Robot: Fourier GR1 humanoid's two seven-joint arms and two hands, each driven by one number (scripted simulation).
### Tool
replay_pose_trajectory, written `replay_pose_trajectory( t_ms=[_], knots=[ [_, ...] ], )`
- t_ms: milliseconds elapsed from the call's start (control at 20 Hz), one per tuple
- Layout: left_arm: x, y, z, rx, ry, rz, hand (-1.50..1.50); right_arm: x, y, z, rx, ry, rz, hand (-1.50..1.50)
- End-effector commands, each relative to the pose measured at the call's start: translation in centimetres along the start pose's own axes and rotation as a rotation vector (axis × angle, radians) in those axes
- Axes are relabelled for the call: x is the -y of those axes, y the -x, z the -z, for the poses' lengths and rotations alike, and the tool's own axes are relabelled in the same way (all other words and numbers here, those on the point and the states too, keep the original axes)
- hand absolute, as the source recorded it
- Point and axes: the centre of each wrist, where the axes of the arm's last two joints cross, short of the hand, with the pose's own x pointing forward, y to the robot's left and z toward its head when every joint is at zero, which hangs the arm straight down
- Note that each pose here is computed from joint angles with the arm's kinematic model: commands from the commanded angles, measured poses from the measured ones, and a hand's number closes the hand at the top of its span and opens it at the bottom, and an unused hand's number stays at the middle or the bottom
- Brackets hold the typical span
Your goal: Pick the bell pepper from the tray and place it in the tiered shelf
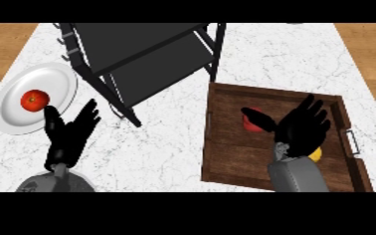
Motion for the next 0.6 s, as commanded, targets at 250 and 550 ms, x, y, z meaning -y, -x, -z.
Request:
replay_pose_trajectory(
  t_ms=[250, 550],
  knots=[
    [-0.7, 0.3, -0.6, -0.007, 0.003, 0.002, 0.00, -3.5, -0.5, 0.2, -0.202, -0.025, 0.044, -1.50],
    [0.8, 0.4, -1.5, -0.009, -0.017, -0.014, 0.00, -3.8, -1.4, 1.2, -0.056, -0.174, -0.081, 1.50]
  ],
)
